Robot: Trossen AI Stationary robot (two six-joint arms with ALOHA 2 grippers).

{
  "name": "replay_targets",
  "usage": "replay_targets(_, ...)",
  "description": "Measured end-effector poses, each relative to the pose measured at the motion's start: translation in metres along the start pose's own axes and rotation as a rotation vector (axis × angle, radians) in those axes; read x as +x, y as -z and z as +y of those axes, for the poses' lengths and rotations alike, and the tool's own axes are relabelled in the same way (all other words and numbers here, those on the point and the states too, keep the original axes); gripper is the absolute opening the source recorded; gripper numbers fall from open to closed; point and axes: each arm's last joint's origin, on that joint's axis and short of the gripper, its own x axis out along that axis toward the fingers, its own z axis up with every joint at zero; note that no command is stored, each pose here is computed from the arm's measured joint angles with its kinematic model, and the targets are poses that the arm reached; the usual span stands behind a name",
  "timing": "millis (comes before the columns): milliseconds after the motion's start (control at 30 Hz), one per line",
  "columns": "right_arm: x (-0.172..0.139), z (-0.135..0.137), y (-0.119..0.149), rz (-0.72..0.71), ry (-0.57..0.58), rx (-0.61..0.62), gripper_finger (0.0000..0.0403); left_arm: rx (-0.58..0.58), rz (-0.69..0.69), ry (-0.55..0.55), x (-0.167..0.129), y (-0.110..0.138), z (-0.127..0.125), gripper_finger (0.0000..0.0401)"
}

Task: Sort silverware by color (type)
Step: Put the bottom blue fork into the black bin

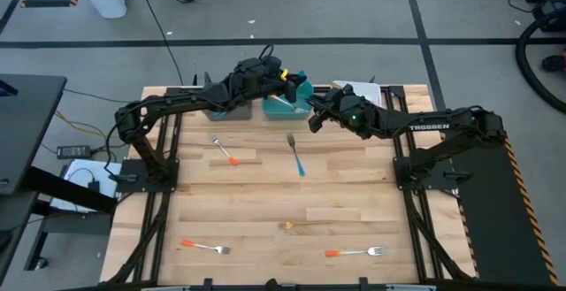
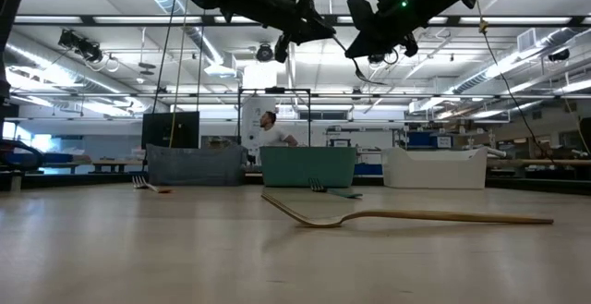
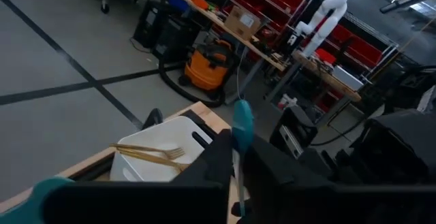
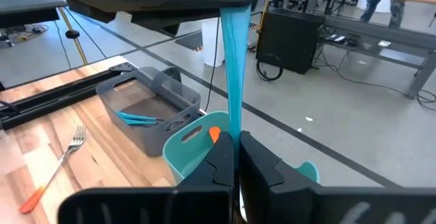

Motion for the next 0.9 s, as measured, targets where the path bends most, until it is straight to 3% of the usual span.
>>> replay_targets(100, 0.000, -0.001, 0.000, 0.001, -0.002, 0.003, 0.0010, 0.023, -0.003, 0.000, 0.000, -0.001, 0.000, 0.0013)
replay_targets(300, 0.003, -0.003, 0.000, 0.011, -0.040, 0.051, 0.0014, 0.071, -0.003, 0.000, 0.000, -0.001, 0.001, 0.0012)
replay_targets(467, 0.004, -0.005, -0.001, 0.011, -0.058, 0.091, 0.0040, 0.128, 0.001, -0.011, -0.003, -0.006, 0.006, 0.0012)
replay_targets(667, -0.001, -0.008, -0.006, -0.011, -0.018, 0.094, 0.0078, 0.273, 0.108, -0.203, -0.028, -0.026, 0.032, 0.0012)
replay_targets(900, -0.013, -0.014, -0.017, -0.058, -0.014, 0.051, 0.0085, 0.508, 0.406, -0.532, -0.085, -0.046, 0.071, 0.0012)
